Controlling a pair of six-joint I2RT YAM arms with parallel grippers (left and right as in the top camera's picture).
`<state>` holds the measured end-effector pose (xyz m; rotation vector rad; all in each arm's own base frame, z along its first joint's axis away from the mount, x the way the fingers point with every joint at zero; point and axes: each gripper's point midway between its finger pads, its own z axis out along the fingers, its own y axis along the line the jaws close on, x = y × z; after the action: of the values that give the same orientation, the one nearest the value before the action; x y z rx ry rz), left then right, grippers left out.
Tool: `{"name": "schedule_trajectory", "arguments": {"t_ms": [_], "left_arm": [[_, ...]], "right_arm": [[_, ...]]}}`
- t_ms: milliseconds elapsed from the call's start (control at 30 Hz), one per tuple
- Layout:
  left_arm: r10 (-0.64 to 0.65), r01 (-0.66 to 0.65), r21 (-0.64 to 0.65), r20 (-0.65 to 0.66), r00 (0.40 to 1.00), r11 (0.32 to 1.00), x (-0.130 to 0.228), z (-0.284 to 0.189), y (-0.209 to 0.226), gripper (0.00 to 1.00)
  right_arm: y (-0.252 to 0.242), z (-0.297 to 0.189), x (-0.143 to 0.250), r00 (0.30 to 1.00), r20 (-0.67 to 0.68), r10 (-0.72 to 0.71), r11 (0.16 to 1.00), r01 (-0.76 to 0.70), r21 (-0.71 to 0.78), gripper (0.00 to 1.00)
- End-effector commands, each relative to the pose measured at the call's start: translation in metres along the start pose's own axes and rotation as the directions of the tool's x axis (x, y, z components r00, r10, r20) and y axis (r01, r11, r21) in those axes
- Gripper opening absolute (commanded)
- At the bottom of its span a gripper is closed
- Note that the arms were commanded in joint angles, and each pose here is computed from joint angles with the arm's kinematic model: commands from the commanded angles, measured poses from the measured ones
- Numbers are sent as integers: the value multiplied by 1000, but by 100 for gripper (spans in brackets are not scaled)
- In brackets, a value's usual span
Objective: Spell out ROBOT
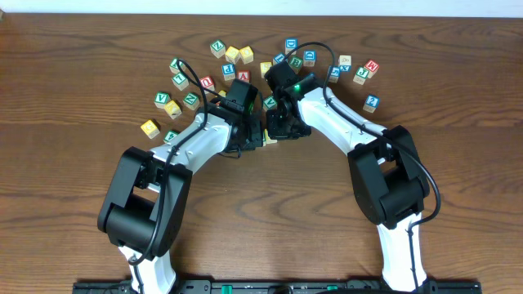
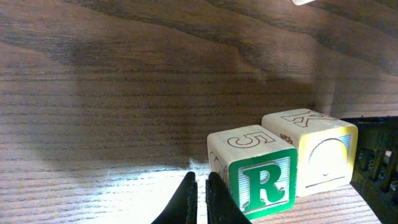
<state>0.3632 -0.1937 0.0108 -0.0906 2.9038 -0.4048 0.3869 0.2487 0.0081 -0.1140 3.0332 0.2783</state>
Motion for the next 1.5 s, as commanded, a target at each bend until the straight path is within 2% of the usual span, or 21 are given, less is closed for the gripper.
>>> {"name": "schedule_trajectory", "arguments": {"t_ms": [0, 1467], "left_arm": [[-1, 1, 28, -15, 1000, 1000, 2, 0, -11, 8], [-13, 13, 23, -26, 1000, 1000, 4, 0, -9, 8]], "right_arm": [[12, -11, 3, 1000, 7, -21, 999, 21, -41, 9], [10, -12, 10, 995, -21, -102, 994, 101, -45, 9]]}}
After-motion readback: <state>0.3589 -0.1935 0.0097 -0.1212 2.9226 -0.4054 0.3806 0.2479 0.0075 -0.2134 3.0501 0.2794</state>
